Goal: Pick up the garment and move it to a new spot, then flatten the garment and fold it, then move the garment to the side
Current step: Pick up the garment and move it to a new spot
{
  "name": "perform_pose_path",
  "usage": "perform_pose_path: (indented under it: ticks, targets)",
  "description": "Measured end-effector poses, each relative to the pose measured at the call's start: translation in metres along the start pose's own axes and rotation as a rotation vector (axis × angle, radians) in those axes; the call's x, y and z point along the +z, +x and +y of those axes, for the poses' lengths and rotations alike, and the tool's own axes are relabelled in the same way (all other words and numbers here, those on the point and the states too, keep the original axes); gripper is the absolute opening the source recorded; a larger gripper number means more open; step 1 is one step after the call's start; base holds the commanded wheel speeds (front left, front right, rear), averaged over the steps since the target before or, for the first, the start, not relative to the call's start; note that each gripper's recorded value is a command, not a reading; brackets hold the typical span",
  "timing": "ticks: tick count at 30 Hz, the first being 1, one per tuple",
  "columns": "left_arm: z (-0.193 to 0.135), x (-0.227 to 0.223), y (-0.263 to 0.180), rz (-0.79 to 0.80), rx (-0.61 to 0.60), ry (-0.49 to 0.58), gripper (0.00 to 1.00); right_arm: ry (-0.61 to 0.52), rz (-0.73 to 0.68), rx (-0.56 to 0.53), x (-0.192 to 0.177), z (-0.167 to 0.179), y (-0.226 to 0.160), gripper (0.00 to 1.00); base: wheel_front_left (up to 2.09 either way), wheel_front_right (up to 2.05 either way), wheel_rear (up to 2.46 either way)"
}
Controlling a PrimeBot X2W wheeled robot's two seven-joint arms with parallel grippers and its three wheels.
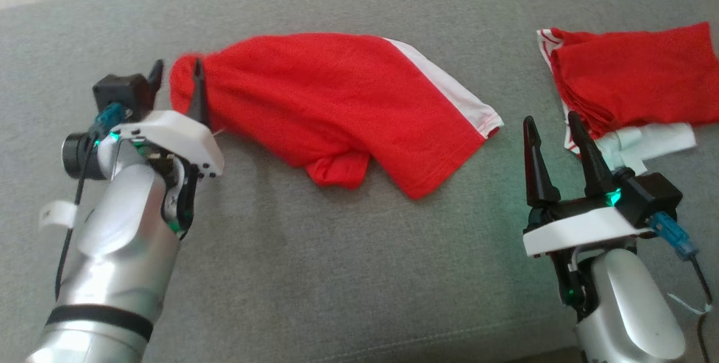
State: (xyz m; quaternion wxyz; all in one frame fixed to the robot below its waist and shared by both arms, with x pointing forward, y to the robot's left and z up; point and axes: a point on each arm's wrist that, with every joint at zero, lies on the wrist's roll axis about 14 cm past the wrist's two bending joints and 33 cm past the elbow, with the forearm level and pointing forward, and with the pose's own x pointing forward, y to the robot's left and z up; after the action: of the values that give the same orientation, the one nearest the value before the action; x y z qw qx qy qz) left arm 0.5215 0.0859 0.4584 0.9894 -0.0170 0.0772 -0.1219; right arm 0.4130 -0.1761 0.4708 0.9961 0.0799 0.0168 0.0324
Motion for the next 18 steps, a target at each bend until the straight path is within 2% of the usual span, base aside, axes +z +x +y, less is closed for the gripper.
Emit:
perform_pose_path:
  ticks: [7,14,18]
  targets:
    - [0.021,0.008,-0.019,-0.040,0.051,-0.020,1.00,-0.004,-0.009,0.027,0.005,0.009,0.004,1.00,0.00,0.00,0.00]
    - [0.022,0.056,-0.057,-0.233,0.026,-0.047,1.00,-0.005,-0.026,0.059,0.013,0.021,0.004,1.00,0.00,0.00,0.00]
    - [0.023,0.054,-0.090,-0.269,0.054,-0.073,1.00,0.000,-0.018,0.073,0.010,0.027,-0.002,1.00,0.00,0.00,0.00]
